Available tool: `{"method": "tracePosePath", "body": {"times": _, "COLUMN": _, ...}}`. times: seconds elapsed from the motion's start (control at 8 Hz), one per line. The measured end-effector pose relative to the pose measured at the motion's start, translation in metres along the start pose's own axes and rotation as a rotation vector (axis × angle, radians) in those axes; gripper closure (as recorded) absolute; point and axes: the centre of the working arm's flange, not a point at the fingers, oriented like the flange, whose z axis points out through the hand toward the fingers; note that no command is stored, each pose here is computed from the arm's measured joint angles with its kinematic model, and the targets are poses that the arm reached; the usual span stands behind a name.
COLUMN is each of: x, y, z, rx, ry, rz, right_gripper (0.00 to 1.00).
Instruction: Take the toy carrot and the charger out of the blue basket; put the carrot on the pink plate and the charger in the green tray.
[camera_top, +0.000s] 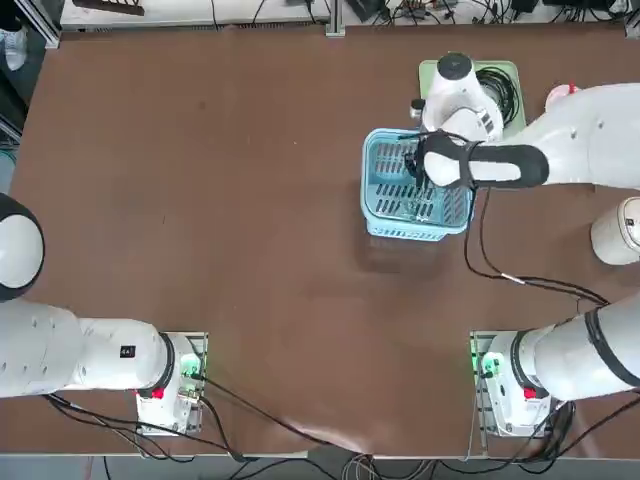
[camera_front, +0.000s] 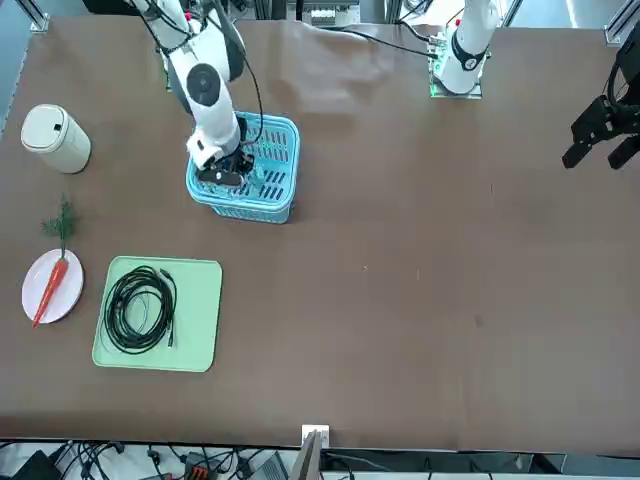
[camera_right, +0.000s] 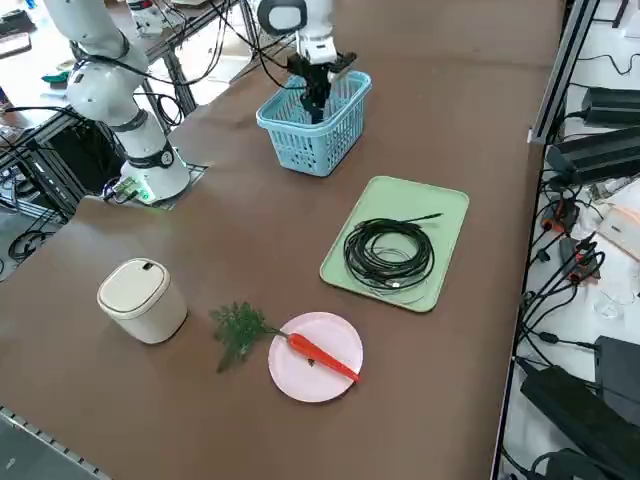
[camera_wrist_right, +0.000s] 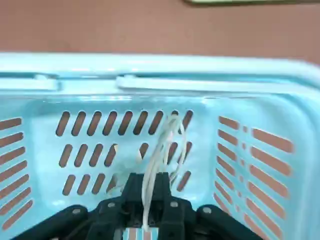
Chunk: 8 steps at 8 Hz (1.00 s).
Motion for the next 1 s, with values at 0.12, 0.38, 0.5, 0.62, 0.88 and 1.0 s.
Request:
{"method": "tracePosePath", "body": {"times": 0.12, "x": 0.003, "y": -0.003, "z": -0.021, "rx": -0.009, "ry": 0.002, "rz": 0.003, "right_gripper": 0.96}}
{"method": "tracePosePath", "body": {"times": 0.38, "x": 0.01, "y": -0.016, "z": -0.066, "rx": -0.026, "ry": -0.003, "rz": 0.013, "right_gripper": 0.96}}
{"method": "tracePosePath", "body": {"times": 0.5, "x": 0.015, "y": -0.02, "z": -0.09, "rx": -0.031, "ry": -0.005, "rz": 0.018, "right_gripper": 0.96}}
{"method": "tracePosePath", "body": {"times": 0.62, "x": 0.018, "y": -0.022, "z": -0.112, "rx": -0.034, "ry": -0.005, "rz": 0.021, "right_gripper": 0.96}}
{"method": "tracePosePath", "body": {"times": 0.88, "x": 0.019, "y": -0.027, "z": -0.151, "rx": -0.037, "ry": -0.002, "rz": 0.019, "right_gripper": 0.96}}
{"method": "tracePosePath", "body": {"times": 1.0, "x": 0.021, "y": -0.028, "z": -0.172, "rx": -0.031, "ry": 0.006, "rz": 0.022, "right_gripper": 0.96}}
